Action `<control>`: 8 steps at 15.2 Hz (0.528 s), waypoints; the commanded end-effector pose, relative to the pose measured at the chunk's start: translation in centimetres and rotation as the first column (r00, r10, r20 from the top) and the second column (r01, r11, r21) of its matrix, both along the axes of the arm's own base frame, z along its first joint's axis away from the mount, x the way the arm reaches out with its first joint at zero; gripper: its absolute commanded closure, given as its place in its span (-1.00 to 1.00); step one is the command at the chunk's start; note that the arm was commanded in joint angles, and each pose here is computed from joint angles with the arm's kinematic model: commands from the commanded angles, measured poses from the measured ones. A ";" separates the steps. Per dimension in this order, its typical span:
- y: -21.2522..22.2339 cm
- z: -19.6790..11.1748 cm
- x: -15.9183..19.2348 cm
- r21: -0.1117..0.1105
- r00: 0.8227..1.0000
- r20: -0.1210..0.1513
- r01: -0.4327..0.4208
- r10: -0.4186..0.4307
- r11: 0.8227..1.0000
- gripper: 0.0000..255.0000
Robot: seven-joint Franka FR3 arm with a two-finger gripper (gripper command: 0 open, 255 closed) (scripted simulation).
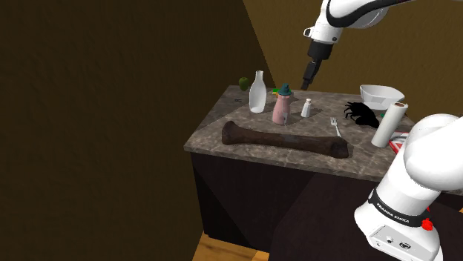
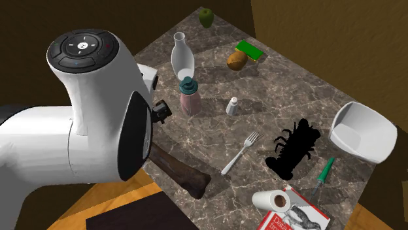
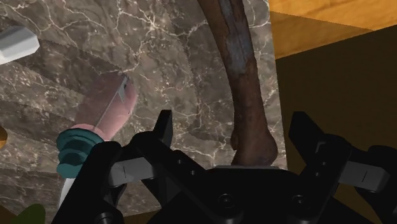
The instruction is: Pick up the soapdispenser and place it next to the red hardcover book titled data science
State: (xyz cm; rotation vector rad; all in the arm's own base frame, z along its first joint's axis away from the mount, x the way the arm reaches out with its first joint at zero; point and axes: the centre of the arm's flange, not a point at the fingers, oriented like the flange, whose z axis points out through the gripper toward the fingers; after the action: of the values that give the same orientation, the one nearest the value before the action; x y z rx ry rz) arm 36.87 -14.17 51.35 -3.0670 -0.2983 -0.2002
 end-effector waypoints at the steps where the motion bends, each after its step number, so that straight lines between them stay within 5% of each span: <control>1: -2.1 -1.0 1.3 -0.005 1.000 0.013 -0.028 0.028 1.000 -1.00; 8: -9.1 -5.0 5.4 -0.015 0.992 0.052 -0.117 0.118 0.993 -1.00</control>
State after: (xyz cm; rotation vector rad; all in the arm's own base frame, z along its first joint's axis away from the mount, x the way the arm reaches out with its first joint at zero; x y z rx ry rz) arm 41.90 -22.18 46.80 -3.0490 -0.4585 -0.2651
